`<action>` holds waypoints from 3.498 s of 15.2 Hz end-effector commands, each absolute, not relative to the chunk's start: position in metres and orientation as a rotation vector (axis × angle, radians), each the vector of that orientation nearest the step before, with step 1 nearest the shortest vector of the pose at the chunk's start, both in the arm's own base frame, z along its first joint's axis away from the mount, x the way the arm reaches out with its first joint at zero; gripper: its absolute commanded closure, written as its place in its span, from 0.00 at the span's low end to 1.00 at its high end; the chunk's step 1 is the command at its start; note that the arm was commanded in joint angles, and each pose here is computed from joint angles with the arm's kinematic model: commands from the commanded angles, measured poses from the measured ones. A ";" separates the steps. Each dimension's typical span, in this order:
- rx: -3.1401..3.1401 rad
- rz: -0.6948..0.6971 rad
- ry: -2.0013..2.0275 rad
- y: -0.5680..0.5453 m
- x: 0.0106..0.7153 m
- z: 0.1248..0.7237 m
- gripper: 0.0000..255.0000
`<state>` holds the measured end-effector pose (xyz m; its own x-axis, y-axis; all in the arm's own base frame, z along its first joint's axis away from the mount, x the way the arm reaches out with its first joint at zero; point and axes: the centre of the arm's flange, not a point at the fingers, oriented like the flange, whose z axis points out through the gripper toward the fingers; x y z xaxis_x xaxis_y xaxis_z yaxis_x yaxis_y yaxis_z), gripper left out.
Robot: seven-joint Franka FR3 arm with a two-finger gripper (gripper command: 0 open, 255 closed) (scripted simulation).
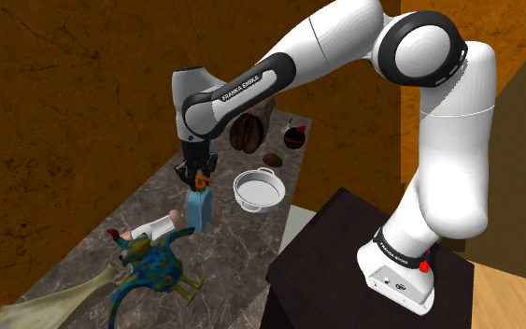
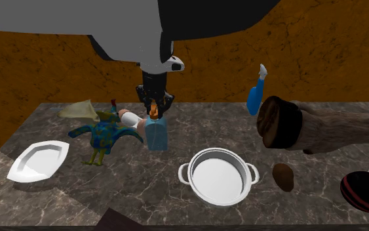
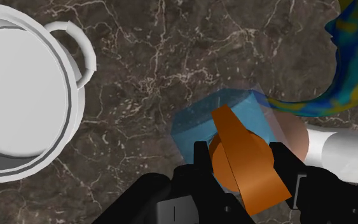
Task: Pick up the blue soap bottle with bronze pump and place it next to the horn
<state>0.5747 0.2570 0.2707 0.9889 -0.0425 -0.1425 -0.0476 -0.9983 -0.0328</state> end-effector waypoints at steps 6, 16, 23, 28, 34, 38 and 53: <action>-3.097 0.221 0.070 0.257 0.574 0.297 1.00; -3.097 0.221 0.070 0.257 0.574 0.350 1.00; -3.097 0.221 0.070 0.257 0.574 0.386 1.00; -3.097 0.221 0.070 0.257 0.574 0.413 1.00; -3.097 0.221 0.070 0.257 0.574 0.445 1.00; -3.097 0.221 0.070 0.257 0.574 0.466 1.00; -3.097 0.221 0.070 0.257 0.574 0.545 1.00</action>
<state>0.5743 0.2574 0.5384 0.9888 -0.0420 -0.1429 -0.0472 -0.9983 -0.0331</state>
